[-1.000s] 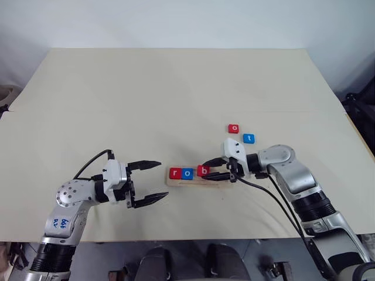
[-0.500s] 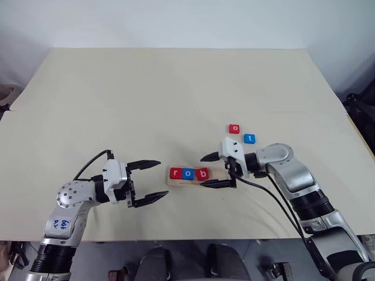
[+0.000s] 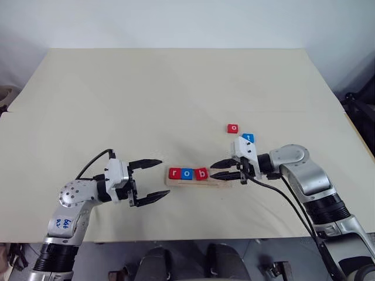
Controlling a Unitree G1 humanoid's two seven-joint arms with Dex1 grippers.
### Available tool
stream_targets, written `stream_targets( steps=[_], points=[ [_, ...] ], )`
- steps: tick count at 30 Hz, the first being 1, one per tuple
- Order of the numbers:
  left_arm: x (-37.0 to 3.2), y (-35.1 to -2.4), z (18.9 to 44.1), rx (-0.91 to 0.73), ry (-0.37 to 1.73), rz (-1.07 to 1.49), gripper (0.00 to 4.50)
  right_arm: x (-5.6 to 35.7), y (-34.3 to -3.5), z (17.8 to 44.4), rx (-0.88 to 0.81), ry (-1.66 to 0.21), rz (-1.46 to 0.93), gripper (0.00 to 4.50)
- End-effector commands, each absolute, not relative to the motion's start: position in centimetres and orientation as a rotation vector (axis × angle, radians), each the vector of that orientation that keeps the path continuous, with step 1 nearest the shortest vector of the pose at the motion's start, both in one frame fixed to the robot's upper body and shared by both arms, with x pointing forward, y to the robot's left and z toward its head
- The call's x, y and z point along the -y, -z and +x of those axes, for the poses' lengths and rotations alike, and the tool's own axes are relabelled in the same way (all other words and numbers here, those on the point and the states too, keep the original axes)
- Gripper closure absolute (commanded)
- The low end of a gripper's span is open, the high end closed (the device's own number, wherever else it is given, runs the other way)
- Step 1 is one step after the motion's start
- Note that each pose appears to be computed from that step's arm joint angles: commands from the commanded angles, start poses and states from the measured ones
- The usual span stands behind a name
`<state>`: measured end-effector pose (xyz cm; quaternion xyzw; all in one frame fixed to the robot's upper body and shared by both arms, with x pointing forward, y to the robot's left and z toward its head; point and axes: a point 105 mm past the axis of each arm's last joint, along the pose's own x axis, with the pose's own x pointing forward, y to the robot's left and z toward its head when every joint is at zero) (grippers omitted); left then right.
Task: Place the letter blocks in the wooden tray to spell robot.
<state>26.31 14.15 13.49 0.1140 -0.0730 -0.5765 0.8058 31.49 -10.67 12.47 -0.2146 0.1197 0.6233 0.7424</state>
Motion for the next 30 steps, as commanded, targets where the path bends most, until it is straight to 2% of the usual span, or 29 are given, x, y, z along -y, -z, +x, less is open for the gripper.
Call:
stream_targets(
  steps=[1, 19, 25, 28, 30],
  points=[
    [-13.9, -14.1, 26.1, 0.19, 1.243, 0.271, 0.0, 10.2, -12.6, 31.2, -0.233, -1.377, -0.489, 4.44],
    [-13.7, -14.3, 26.2, 0.196, 1.234, 0.27, 0.0, 8.7, -12.1, 30.7, -0.247, -1.421, -0.492, 4.44],
    [-13.5, -14.2, 26.2, 0.195, 1.244, 0.265, 0.0, 10.8, -14.0, 30.7, -0.178, -1.356, -0.484, 4.44],
    [-13.5, -14.1, 26.4, 0.193, 1.249, 0.263, 0.0, 12.8, -15.1, 30.6, -0.139, -1.263, -0.434, 4.44],
    [-13.6, -14.0, 26.5, 0.19, 1.253, 0.261, 0.0, 14.4, -15.7, 30.2, -0.109, -1.19, -0.392, 4.05]
  ],
)
